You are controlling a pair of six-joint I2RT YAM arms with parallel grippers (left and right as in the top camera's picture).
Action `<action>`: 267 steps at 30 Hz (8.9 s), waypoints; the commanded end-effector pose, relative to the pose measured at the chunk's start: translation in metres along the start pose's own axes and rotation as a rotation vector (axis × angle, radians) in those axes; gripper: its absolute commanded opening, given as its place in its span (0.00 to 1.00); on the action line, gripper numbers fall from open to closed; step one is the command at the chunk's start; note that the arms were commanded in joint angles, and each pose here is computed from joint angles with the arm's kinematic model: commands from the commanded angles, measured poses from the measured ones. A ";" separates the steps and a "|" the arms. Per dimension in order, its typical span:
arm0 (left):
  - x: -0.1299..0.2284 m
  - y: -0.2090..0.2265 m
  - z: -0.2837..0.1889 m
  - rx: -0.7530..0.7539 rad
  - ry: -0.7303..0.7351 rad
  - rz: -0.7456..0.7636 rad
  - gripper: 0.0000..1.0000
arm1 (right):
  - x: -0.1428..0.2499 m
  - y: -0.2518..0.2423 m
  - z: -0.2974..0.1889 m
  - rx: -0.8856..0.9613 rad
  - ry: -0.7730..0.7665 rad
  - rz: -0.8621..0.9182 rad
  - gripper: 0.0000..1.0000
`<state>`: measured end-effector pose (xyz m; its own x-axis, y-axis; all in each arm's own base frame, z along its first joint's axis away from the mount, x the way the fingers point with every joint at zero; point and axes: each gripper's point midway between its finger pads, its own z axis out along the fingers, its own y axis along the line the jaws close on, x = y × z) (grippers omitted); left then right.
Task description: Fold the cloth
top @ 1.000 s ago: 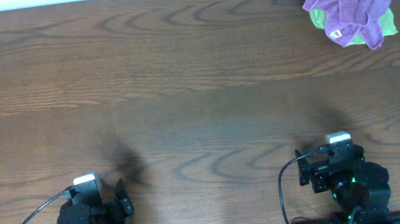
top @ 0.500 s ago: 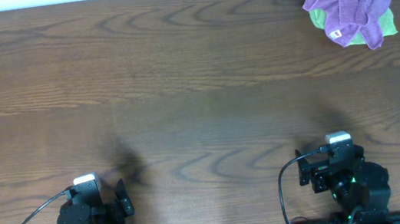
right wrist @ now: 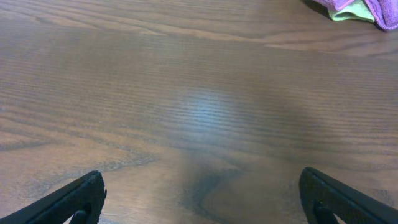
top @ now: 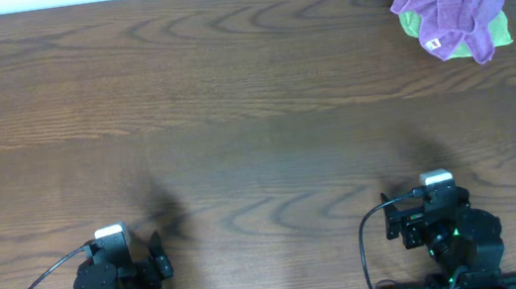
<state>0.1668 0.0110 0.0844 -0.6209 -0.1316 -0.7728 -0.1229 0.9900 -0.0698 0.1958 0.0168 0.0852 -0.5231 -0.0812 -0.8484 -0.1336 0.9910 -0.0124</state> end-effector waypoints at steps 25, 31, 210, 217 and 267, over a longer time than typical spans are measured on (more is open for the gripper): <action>0.020 0.006 0.006 -0.029 0.064 0.015 0.95 | -0.021 0.002 -0.001 -0.017 -0.077 0.046 0.99; 0.020 0.006 0.006 -0.029 0.064 0.015 0.95 | -0.056 0.000 -0.015 -0.015 -0.074 0.032 0.99; 0.017 0.005 0.007 -0.027 0.052 0.014 0.95 | -0.246 0.109 0.155 0.120 0.175 -0.278 0.97; 0.016 -0.028 0.004 0.164 0.054 0.010 0.95 | -0.263 0.084 0.126 0.144 0.195 -0.230 0.99; -0.030 -0.146 0.054 0.490 0.855 -0.779 0.95 | -0.148 0.082 0.119 -0.299 0.548 0.148 0.99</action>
<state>0.2428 -0.1140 0.0851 -0.8507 -0.5042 0.1483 -0.4554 0.5664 -0.6868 0.3632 0.1230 0.1497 -0.8905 -0.0838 -0.4471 -0.2305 0.9305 0.2846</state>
